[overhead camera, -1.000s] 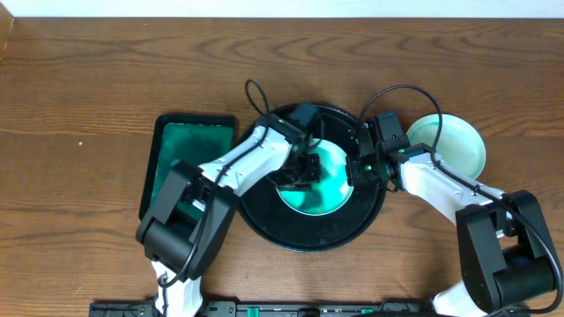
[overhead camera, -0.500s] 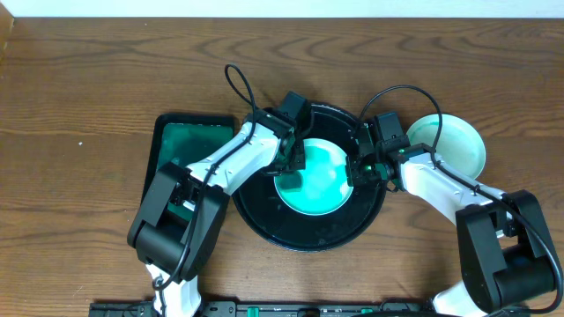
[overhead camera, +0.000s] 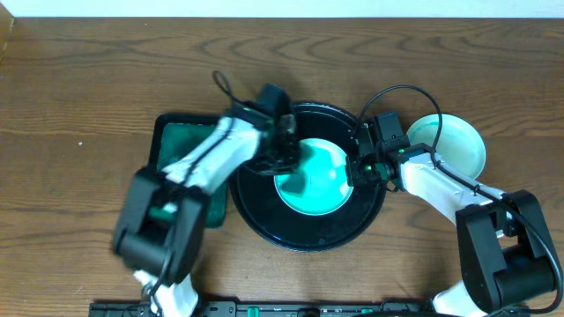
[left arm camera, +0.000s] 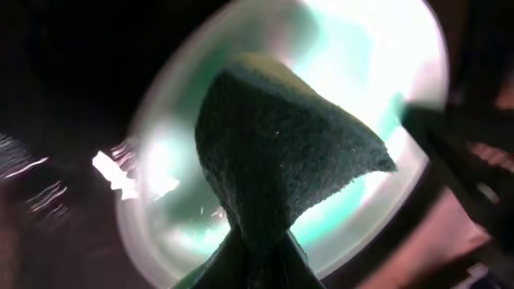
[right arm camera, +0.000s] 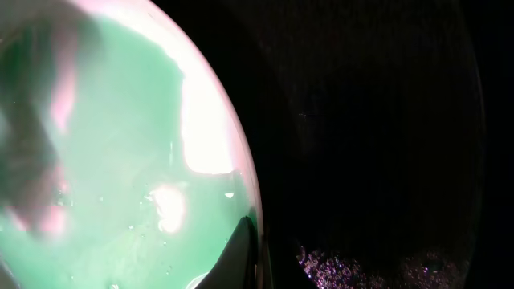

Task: Clean dirty plates on tray and stack at the side
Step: 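Return the left gripper and sponge to the basin, then lift the white plate with the right gripper and tilt it over the basin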

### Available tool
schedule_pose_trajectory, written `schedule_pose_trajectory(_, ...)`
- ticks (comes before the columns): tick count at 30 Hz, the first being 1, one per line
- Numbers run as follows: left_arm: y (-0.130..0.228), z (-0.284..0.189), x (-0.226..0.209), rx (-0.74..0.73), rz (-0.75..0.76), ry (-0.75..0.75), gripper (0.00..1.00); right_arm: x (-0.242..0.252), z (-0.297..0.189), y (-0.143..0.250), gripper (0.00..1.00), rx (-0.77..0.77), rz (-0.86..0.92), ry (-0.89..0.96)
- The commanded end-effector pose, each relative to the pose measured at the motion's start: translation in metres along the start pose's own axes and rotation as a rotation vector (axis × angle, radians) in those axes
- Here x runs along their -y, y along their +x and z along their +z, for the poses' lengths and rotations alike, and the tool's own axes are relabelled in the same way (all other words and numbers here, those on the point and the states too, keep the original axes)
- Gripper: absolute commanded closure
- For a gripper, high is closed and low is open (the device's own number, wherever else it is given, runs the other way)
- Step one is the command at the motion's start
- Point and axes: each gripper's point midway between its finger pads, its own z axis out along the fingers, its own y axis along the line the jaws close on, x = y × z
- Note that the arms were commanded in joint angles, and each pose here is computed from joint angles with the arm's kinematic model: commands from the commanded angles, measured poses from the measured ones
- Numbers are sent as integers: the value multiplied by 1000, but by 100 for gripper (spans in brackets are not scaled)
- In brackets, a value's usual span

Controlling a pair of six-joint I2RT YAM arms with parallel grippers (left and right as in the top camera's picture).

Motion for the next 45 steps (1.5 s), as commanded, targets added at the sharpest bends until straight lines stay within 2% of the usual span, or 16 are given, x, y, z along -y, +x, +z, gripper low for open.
schedule_pose_trajectory(1,-13,-69,-15,173,17,-39,93,0,8,9,99,-35,-2,11)
schedule_pose_trajectory(5,-14,-123,-84,303,-102,-309,93,0,8,9,99,-35,-2,10)
schedule_pose_trajectory(9,-9,-144,-140,332,-200,-524,93,0,8,9,99,-35,-2,10)
schedule_pose_trajectory(17,-1,-122,-196,292,-369,-583,93,0,8,9,99,-35,-2,11)
schedule_pose_trajectory(18,-1,-121,-197,288,-376,-579,92,0,8,9,99,-35,-2,10)
schedule_pose_trajectory(21,-1,-123,-195,294,-388,-541,78,0,7,8,99,-33,-2,9)
schedule_pose_trajectory(24,1,-131,-187,307,-396,-490,70,-5,-4,1,99,-24,-5,7)
schedule_pose_trajectory(27,4,-145,-177,339,-400,-441,62,-17,-24,-18,99,22,-39,-5)
schedule_pose_trajectory(29,7,-159,-170,382,-400,-410,51,-29,-42,-36,99,67,-84,-7)
schedule_pose_trajectory(32,12,-182,-157,461,-389,-352,47,-49,-69,-64,99,144,-155,30)
schedule_pose_trajectory(37,30,-224,-127,612,-333,-268,37,-110,-102,-113,99,334,-337,28)
schedule_pose_trajectory(40,43,-241,-116,675,-309,-247,31,-157,-115,-134,99,478,-409,-43)
schedule_pose_trajectory(45,64,-260,-105,751,-282,-228,28,-227,-118,-153,99,677,-517,-142)
